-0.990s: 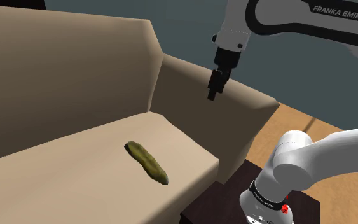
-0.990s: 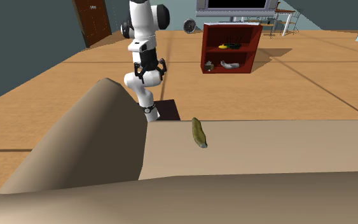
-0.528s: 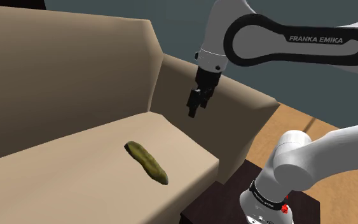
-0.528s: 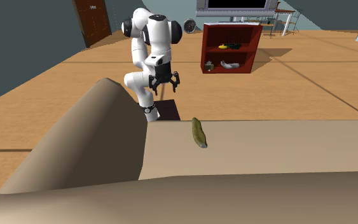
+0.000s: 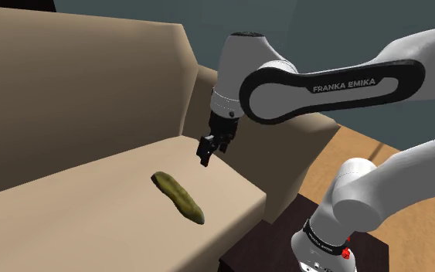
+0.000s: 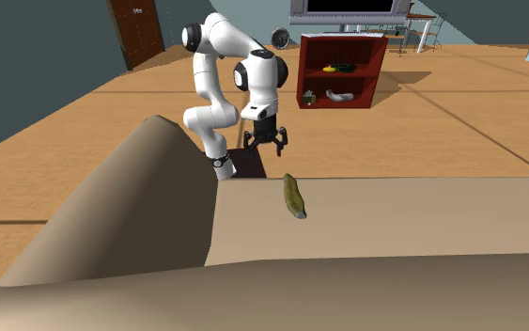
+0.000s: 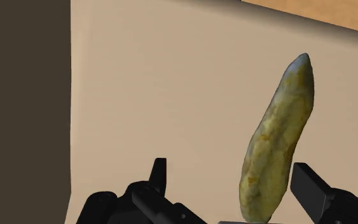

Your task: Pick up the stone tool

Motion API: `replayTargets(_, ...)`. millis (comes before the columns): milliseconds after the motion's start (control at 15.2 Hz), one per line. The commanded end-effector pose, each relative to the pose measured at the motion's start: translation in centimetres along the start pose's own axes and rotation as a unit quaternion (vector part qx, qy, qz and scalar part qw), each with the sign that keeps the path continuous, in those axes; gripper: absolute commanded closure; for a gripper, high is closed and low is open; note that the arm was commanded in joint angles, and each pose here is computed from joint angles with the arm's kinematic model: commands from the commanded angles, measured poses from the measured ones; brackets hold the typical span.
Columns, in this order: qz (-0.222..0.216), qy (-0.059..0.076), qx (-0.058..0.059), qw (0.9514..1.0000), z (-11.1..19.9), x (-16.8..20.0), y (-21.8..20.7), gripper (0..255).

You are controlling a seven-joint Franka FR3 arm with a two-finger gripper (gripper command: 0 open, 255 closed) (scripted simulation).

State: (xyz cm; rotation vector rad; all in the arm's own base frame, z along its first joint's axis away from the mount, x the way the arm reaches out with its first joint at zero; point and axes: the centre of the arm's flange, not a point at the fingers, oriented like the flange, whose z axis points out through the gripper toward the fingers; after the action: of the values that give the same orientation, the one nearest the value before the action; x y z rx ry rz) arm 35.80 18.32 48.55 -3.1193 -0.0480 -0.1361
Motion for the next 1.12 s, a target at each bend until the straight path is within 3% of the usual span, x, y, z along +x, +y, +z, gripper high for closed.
replayTargets(0, 0.006, 0.007, -0.002, 1.0, 2.1, 0.6, -1.6, 0)
replayTargets(594, 0.03, 0.032, -0.015, 0.9989, 10.2, 4.2, -8.9, 0)
replayTargets(1056, 0.03, 0.032, -0.015, 0.9989, 13.9, 3.8, -8.9, 0)
